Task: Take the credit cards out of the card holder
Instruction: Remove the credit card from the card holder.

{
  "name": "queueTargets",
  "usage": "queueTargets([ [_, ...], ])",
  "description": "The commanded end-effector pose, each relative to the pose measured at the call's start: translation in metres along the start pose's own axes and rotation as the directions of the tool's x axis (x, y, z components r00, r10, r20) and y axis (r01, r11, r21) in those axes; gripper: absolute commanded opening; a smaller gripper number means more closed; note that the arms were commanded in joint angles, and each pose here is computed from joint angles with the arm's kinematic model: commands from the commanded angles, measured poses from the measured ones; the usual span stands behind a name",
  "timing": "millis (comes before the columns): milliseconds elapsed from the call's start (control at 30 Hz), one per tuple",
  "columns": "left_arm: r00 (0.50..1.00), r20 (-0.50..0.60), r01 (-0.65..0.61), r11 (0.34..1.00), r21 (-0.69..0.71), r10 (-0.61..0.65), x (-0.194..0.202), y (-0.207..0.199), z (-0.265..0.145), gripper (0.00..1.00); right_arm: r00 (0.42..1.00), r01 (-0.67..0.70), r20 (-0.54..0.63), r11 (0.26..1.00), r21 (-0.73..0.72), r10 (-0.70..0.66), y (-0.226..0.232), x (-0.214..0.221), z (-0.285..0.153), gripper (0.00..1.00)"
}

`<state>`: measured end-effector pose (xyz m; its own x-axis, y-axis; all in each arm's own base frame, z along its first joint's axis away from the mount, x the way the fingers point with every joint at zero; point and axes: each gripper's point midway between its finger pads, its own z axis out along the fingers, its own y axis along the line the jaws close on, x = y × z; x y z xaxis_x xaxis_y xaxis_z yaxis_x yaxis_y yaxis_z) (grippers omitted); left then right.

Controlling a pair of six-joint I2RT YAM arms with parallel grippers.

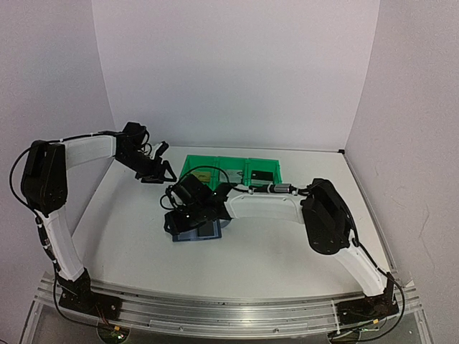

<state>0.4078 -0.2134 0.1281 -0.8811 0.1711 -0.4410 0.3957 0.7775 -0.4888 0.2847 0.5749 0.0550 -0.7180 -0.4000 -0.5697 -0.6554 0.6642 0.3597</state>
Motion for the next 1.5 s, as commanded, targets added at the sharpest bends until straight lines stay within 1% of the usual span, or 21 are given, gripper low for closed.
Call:
queueTargets([
  [0, 1.000, 0.000, -0.002, 0.991, 0.135, 0.002, -0.007, -0.044, -0.012, 0.71, 0.989, -0.058, 0.134, 0.998, -0.025, 0.061, -0.011, -0.053, -0.061, 0.62],
  [67, 0.999, -0.040, -0.014, 0.985, 0.174, 0.021, 0.007, -0.062, -0.003, 0.72, 0.981, -0.144, 0.135, 0.989, 0.016, 0.141, -0.038, -0.047, -0.073, 0.59],
  [133, 0.996, -0.087, -0.003, 0.977, 0.212, 0.021, 0.023, -0.075, 0.006, 0.72, 0.967, -0.230, 0.134, 0.970, 0.083, 0.218, -0.067, -0.033, -0.077, 0.47],
  [167, 0.994, -0.110, 0.012, 0.973, 0.229, 0.014, 0.032, -0.079, 0.011, 0.71, 0.961, -0.260, 0.122, 0.960, 0.105, 0.247, -0.078, -0.023, -0.077, 0.42],
  [233, 0.988, -0.152, 0.050, 0.968, 0.245, -0.012, 0.047, -0.082, 0.019, 0.65, 0.952, -0.299, 0.110, 0.945, 0.130, 0.286, -0.089, -0.012, -0.075, 0.35],
  [267, 0.985, -0.171, 0.066, 0.966, 0.252, -0.022, 0.055, -0.083, 0.023, 0.61, 0.948, -0.313, 0.109, 0.939, 0.140, 0.300, -0.092, -0.009, -0.073, 0.34],
  [333, 0.978, -0.206, 0.083, 0.960, 0.269, -0.027, 0.069, -0.090, 0.031, 0.55, 0.936, -0.348, 0.107, 0.924, 0.158, 0.335, -0.098, -0.002, -0.069, 0.32],
  [433, 0.965, -0.260, 0.101, 0.953, 0.285, -0.024, 0.088, -0.098, 0.046, 0.54, 0.920, -0.391, 0.090, 0.901, 0.187, 0.381, -0.109, 0.011, -0.058, 0.30],
  [500, 0.956, -0.291, 0.134, 0.949, 0.284, -0.048, 0.098, -0.095, 0.055, 0.54, 0.918, -0.397, 0.072, 0.897, 0.195, 0.391, -0.112, 0.019, -0.052, 0.30],
  [633, 0.944, -0.321, 0.169, 0.945, 0.280, -0.074, 0.105, -0.088, 0.070, 0.45, 0.902, -0.428, 0.029, 0.882, 0.196, 0.431, -0.115, 0.036, -0.042, 0.28],
  [767, 0.928, -0.357, 0.215, 0.936, 0.277, -0.107, 0.113, -0.082, 0.084, 0.45, 0.875, -0.475, 0.021, 0.851, 0.225, 0.483, -0.122, 0.053, -0.041, 0.28],
  [900, 0.920, -0.375, 0.225, 0.940, 0.258, -0.117, 0.118, -0.074, 0.095, 0.47, 0.863, -0.492, -0.006, 0.842, 0.222, 0.505, -0.117, 0.066, -0.035, 0.28],
  [1033, 0.918, -0.379, 0.225, 0.941, 0.253, -0.117, 0.118, -0.070, 0.102, 0.48, 0.835, -0.532, -0.021, 0.816, 0.226, 0.550, -0.115, 0.080, -0.033, 0.27],
  [1200, 0.920, -0.377, 0.213, 0.945, 0.247, -0.109, 0.119, -0.065, 0.108, 0.48, 0.792, -0.589, -0.049, 0.783, 0.201, 0.609, -0.109, 0.092, -0.034, 0.26],
  [1333, 0.926, -0.364, 0.199, 0.946, 0.257, -0.096, 0.111, -0.067, 0.110, 0.47, 0.782, -0.597, -0.080, 0.780, 0.187, 0.618, -0.100, 0.100, -0.035, 0.24],
  [1467, 0.943, -0.329, 0.145, 0.952, 0.270, -0.050, 0.096, -0.073, 0.104, 0.47, 0.770, -0.611, -0.096, 0.772, 0.176, 0.631, -0.095, 0.103, -0.041, 0.21],
])
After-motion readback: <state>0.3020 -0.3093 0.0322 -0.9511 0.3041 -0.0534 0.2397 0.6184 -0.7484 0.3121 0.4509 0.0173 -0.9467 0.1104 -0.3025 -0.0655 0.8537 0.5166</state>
